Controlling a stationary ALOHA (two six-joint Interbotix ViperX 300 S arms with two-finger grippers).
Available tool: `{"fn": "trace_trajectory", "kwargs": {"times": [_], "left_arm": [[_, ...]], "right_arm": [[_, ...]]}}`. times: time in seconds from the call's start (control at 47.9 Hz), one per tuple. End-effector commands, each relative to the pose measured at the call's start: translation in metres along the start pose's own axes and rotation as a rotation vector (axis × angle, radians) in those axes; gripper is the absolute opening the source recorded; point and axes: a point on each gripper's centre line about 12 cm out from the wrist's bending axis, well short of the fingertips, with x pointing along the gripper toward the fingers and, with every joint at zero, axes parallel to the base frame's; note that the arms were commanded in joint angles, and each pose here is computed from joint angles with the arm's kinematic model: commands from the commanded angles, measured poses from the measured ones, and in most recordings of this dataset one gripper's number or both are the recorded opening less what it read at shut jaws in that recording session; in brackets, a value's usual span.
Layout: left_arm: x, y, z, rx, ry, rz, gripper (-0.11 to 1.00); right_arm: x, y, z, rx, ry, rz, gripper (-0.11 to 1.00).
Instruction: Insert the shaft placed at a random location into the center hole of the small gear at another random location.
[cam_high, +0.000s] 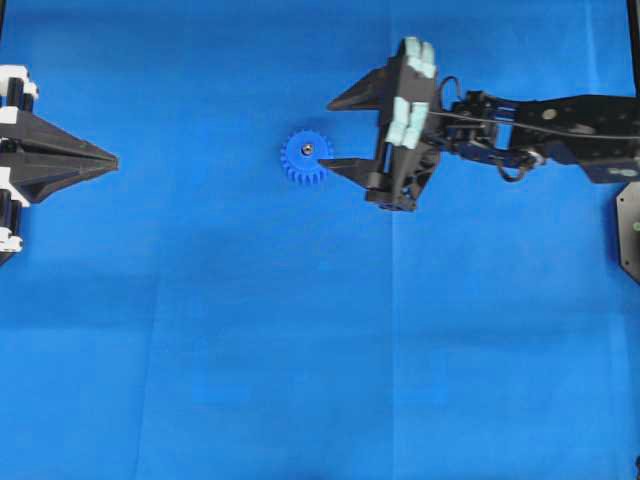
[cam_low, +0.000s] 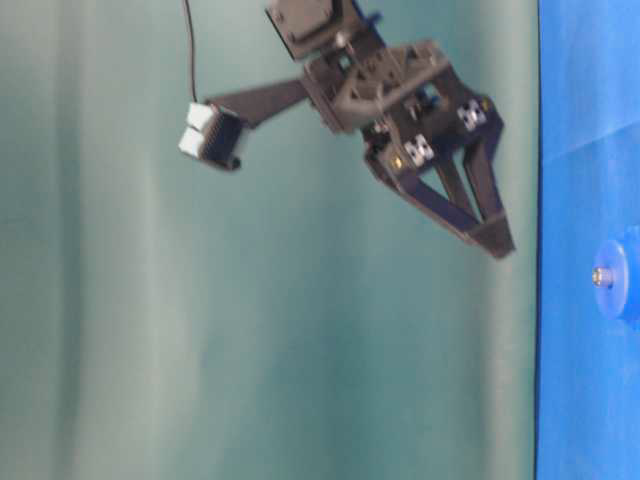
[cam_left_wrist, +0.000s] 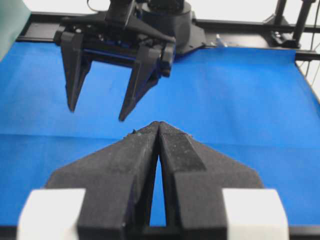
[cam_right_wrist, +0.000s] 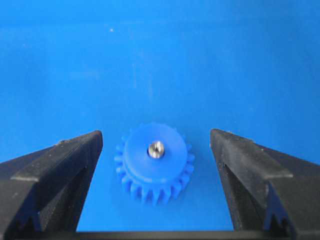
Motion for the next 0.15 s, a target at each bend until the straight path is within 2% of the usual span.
{"fn": "trace_trajectory", "kwargs": {"times": [0.0,0.125], "left_arm": [[0.001,0.000,0.004,-0.002,-0.011,0.001,0.00],[0.001,0.000,0.004,-0.002,-0.011,0.001,0.00]], "right_arm": [[-0.015,0.002,0.011,0.005,-0.047,0.007,0.79],[-0.029,0.001,0.007,0.005,-0.051,0.009,0.78]]}}
